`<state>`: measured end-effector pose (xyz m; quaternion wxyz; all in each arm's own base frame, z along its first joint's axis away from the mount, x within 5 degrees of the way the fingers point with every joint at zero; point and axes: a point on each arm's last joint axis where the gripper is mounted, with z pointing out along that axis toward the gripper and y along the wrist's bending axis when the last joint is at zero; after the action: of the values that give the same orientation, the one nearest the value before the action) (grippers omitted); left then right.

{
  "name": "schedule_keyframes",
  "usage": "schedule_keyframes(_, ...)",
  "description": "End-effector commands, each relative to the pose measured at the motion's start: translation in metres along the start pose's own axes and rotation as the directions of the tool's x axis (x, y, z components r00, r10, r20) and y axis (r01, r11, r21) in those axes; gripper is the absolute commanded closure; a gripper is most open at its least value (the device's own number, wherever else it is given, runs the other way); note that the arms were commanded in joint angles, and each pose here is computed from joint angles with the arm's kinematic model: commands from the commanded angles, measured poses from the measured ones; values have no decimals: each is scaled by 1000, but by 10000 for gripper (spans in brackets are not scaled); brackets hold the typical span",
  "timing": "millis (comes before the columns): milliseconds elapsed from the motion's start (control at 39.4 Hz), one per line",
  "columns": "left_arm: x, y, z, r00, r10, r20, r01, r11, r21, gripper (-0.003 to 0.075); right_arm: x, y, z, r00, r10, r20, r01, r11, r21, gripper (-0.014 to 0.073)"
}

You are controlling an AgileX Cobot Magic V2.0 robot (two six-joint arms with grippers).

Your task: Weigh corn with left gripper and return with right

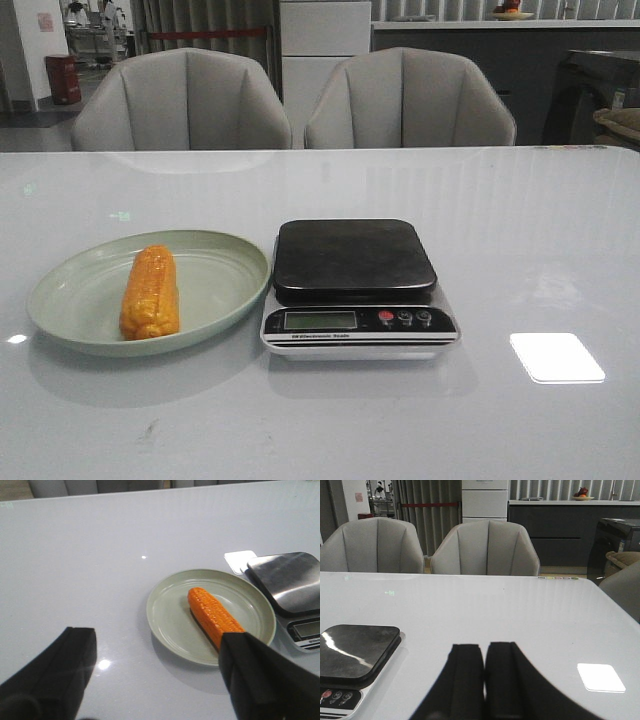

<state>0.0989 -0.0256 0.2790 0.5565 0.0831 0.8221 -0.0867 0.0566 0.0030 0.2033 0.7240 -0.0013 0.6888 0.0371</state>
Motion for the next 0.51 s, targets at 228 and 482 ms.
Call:
schedule_keyframes(228, -38, -26, 71, 980, -87, -180, 109, 987, 117, 125, -5, 0, -1, 996, -19, 88, 18, 1000, 2, 426)
schedule_keyframes(482, -43, -48, 146, 922, -119, -367, 173, 978, 119, 125, -5, 0, -1, 996, -19, 88, 18, 1000, 2, 426)
